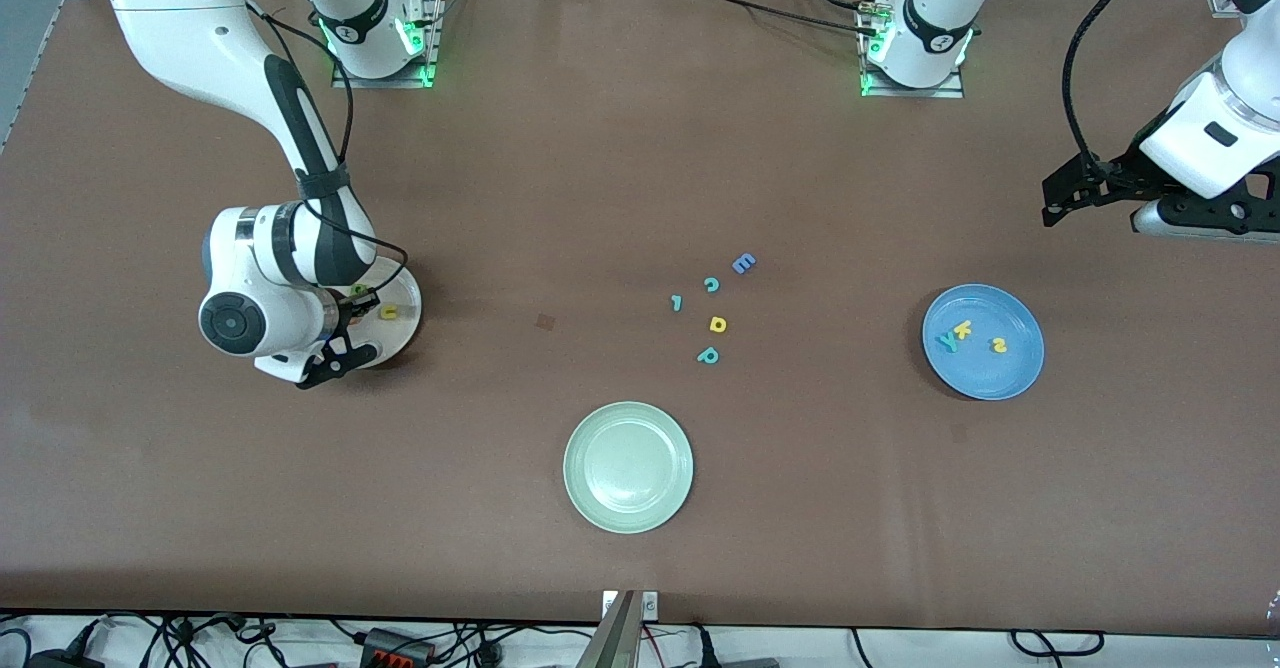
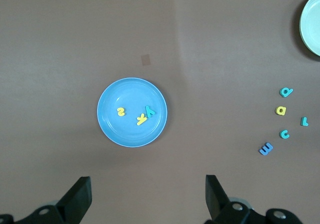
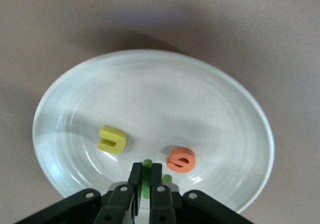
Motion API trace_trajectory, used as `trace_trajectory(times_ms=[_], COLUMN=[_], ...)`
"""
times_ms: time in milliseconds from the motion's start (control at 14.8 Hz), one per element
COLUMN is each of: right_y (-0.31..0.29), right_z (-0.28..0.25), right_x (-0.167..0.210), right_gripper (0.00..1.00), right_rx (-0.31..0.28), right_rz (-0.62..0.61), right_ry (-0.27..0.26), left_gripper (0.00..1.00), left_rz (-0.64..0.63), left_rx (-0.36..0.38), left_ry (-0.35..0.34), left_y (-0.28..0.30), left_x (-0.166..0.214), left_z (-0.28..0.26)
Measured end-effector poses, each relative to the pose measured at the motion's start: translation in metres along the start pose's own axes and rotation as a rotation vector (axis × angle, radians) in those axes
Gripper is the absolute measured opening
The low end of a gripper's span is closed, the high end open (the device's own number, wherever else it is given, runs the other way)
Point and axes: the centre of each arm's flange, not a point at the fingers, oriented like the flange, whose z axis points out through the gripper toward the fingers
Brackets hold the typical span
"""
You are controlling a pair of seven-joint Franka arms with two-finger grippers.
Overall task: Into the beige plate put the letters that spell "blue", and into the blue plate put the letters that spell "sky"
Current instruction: 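Place the green stick on the white plate with the right gripper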
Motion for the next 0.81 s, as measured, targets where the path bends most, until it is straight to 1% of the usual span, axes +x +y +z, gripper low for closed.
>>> trace_trajectory(times_ms=[68,135,271,338,406,541,609,677,744,812], right_y=[-0.003,-0.005,-0.006,-0.006,-0.005,-0.001,0.0,0.001,0.001,0.002], right_z=[0.001,0.001,-0.001,-0.003,-0.008,-0.028,-0.044,-0.064,-0.088,-0.114], right_x=[-0.001,-0.001,-0.001,-0.001,-0.001,-0.003,-0.005,-0.009,-0.014,-0.021], right_gripper=[0.1,0.13,0.15,0.26,0.35,0.53,0.65,0.74,0.83,0.94], right_rx=[0.001,0.001,0.0,-0.001,-0.002,-0.005,-0.004,0.0,0.006,0.013], right_rz=[-0.004,-0.006,-0.007,-0.005,0.01,0.089,0.126,0.159,0.184,0.205], right_ry=[0.0,0.002,0.008,0.013,0.021,0.054,0.072,0.081,0.085,0.087], left_gripper=[1.0,1.0,1.0,1.0,1.0,1.0,1.0,1.0,1.0,1.0], left_rz=[0.0,0.0,0.0,0.0,0.0,0.0,0.0,-0.001,-0.001,-0.001], left_rx=[0.0,0.0,0.0,0.0,0.0,0.0,0.0,0.0,0.0,0.0], left_ry=[0.0,0.0,0.0,0.0,0.0,0.0,0.0,0.0,0.0,0.0], left_y=[0.0,0.0,0.0,0.0,0.0,0.0,0.0,0.0,0.0,0.0], left_x=[0.0,0.0,0.0,0.0,0.0,0.0,0.0,0.0,0.0,0.0], left_z=[0.0,0.0,0.0,0.0,0.0,0.0,0.0,0.0,0.0,0.0])
